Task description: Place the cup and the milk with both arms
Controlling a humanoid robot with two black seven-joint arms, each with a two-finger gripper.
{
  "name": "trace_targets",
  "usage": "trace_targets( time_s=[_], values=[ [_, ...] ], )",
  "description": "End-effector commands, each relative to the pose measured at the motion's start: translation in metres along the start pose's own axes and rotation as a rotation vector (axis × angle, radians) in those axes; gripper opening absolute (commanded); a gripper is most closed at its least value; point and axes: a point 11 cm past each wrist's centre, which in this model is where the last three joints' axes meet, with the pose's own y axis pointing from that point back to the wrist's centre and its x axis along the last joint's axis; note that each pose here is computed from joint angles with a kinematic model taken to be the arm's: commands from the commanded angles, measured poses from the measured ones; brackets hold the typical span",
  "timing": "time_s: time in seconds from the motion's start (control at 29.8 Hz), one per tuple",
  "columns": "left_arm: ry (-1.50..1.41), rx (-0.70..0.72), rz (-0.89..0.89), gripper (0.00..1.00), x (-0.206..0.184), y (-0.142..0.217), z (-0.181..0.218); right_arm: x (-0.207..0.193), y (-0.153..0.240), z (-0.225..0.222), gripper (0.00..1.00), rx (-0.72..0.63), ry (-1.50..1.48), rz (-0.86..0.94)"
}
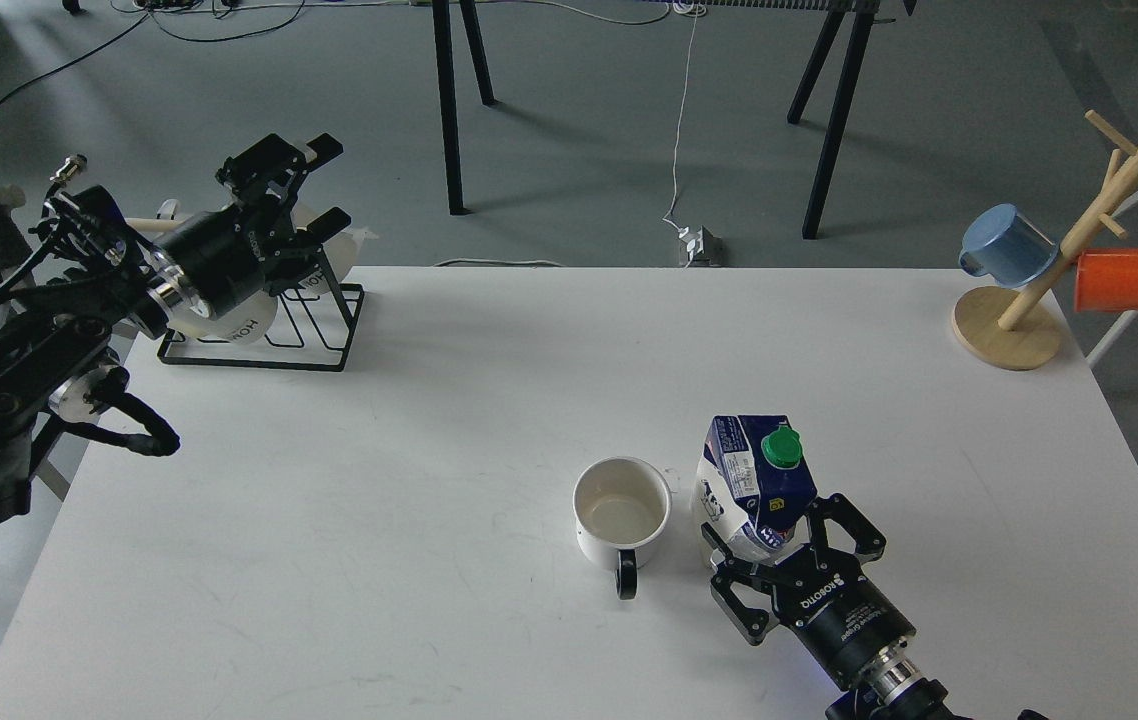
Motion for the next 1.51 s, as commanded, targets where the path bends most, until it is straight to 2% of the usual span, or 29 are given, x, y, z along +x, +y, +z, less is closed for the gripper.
trace_targets(
  time_s=[0.0, 0.4, 0.67, 0.74, 0.9, 1.17, 1.31, 1.47],
  values=[
    [-0.005, 0.001, 0.004, 0.97, 0.003, 0.002, 0.001, 0.003, 0.010, 0.000, 0.96, -0.002, -0.003, 0.018],
    [-0.002, 0.001, 0.002, 0.97, 0.001, 0.001, 0.000, 0.001, 0.046, -0.002, 0.97, -0.035, 0.012, 0.056],
    [-0.005, 0.003, 0.004, 0.97, 0.002, 0.002, 0.000, 0.013, 0.107, -0.023, 0.97, -0.054, 0.073, 0.196],
    [-0.005, 0.003, 0.005, 0.97, 0.003, 0.002, 0.000, 0.015, 0.121, -0.041, 0.97, -0.048, 0.122, 0.240],
    [-0.004, 0.010, 0.015, 0.97, 0.007, 0.007, -0.002, -0.014, 0.138, -0.142, 0.97, 0.082, 0.345, 0.281],
    [-0.009, 0.052, 0.068, 0.99, 0.026, 0.036, -0.012, -0.103, 0.102, -0.259, 0.97, 0.375, 0.526, 0.072],
    [0.001, 0.058, 0.097, 0.99, 0.035, 0.047, -0.014, -0.133, 0.081, -0.296, 0.97, 0.447, 0.601, 0.010],
    [-0.006, 0.076, 0.113, 0.99, 0.042, 0.060, -0.017, -0.145, 0.054, -0.324, 0.97, 0.469, 0.664, 0.010]
  ],
)
